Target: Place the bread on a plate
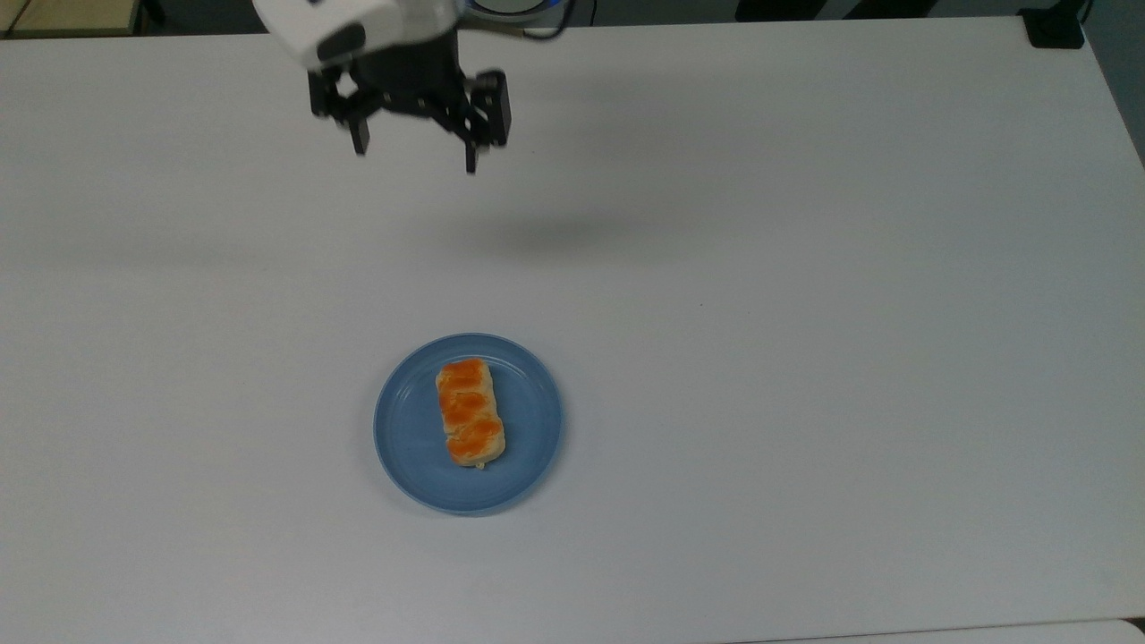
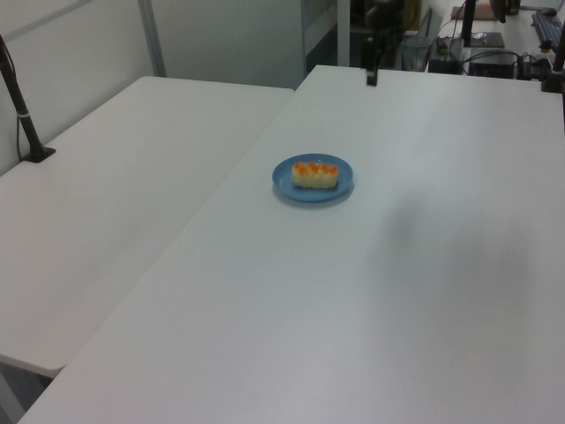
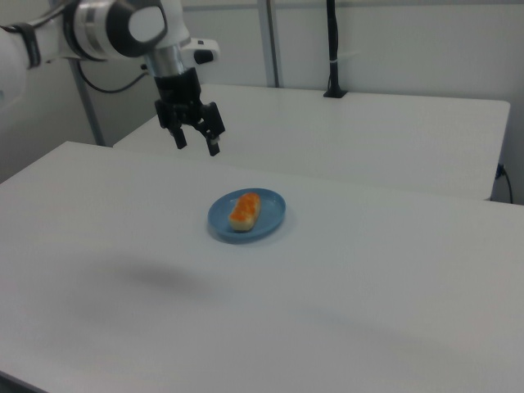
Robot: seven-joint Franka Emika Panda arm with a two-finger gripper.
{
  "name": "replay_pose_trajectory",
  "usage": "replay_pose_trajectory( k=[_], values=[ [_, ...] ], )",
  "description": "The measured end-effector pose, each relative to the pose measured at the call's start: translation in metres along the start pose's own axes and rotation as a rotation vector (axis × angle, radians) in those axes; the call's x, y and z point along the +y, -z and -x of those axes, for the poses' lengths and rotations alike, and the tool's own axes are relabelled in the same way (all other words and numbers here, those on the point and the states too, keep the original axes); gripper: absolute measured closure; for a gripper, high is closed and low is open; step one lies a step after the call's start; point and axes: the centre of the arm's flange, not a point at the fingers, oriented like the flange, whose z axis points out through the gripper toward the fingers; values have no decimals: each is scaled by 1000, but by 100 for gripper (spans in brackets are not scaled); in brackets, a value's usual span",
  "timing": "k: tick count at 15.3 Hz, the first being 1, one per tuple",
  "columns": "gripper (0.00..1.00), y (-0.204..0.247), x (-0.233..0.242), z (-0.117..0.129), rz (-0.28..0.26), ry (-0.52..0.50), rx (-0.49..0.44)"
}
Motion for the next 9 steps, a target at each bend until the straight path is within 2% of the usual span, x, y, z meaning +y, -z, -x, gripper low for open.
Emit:
replay_pose_trajectory(
  k=[5, 9],
  values=[
    [0, 15, 5, 45, -9, 12, -56],
    [0, 5, 2, 61, -11, 36, -89]
  ],
)
